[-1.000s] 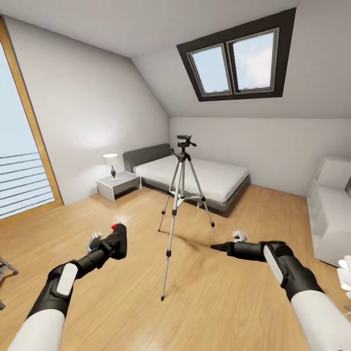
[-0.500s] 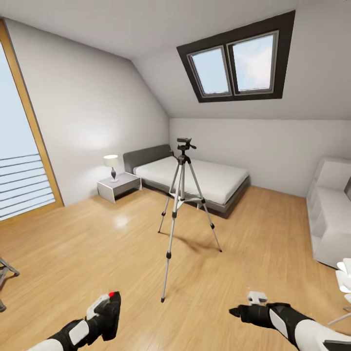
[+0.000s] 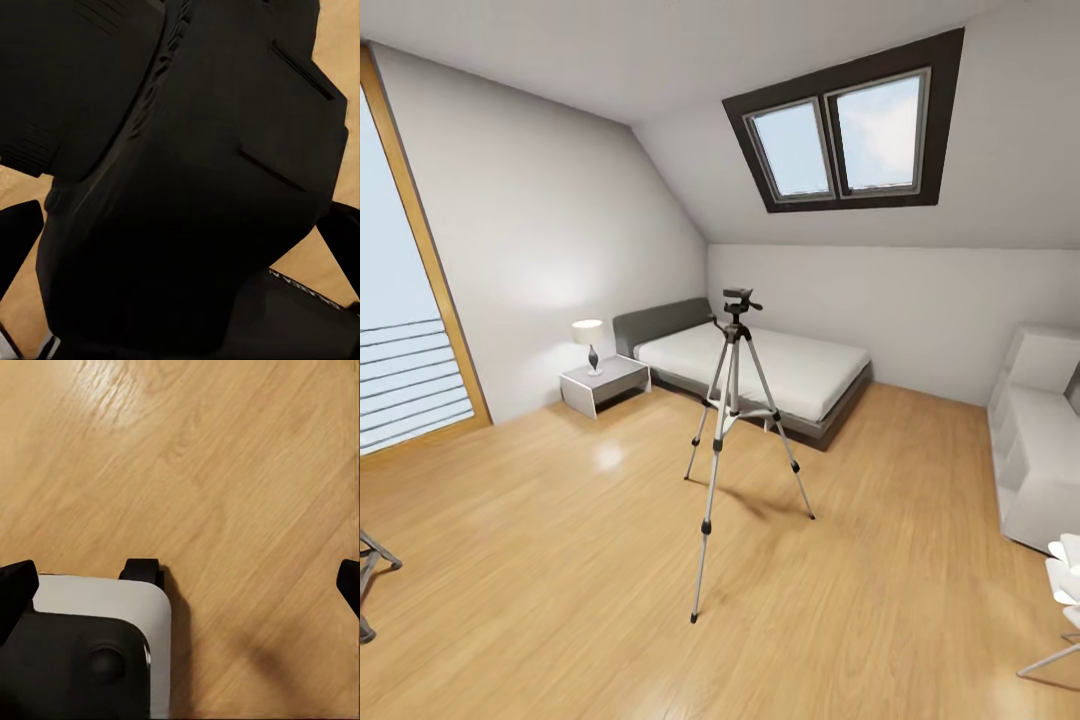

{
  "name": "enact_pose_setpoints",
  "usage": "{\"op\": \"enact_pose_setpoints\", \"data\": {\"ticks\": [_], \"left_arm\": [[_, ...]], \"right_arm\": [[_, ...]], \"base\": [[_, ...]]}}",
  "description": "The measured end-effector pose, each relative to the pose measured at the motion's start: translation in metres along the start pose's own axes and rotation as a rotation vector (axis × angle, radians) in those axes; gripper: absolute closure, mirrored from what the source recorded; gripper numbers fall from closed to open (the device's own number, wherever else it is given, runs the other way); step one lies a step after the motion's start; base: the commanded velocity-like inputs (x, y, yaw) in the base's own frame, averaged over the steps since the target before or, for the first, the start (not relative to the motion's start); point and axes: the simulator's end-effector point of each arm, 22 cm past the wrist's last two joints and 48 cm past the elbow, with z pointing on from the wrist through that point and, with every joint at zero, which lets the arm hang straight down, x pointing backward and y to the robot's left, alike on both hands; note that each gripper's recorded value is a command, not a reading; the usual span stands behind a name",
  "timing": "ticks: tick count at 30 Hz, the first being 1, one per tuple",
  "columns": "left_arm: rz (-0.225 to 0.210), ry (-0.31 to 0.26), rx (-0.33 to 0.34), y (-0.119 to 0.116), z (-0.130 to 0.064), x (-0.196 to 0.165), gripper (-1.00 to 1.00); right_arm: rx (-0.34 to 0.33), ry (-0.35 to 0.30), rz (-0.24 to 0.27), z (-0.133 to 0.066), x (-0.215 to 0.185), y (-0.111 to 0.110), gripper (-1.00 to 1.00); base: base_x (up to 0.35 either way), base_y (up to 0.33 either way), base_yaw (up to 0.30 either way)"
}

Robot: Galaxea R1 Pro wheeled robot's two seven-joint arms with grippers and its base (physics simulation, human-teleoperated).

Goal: Attach the digital camera to the camera tripod in the bedroom.

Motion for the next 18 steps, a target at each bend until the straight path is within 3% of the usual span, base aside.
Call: {"op": "enact_pose_setpoints", "data": {"ticks": [9, 18], "left_arm": [[0.005, 0.031, -0.027, 0.021, -0.012, 0.033, 1.0], [0.007, 0.036, -0.027, 0.022, -0.024, 0.035, 1.0]], "right_arm": [[0.019, 0.004, 0.005, -0.012, 0.015, 0.003, -1.0], [0.016, 0.008, 0.006, -0.024, 0.015, 0.006, -1.0]], "base": [[0.0, 0.0, 0.0], [0.0, 0.0, 0.0]]}}
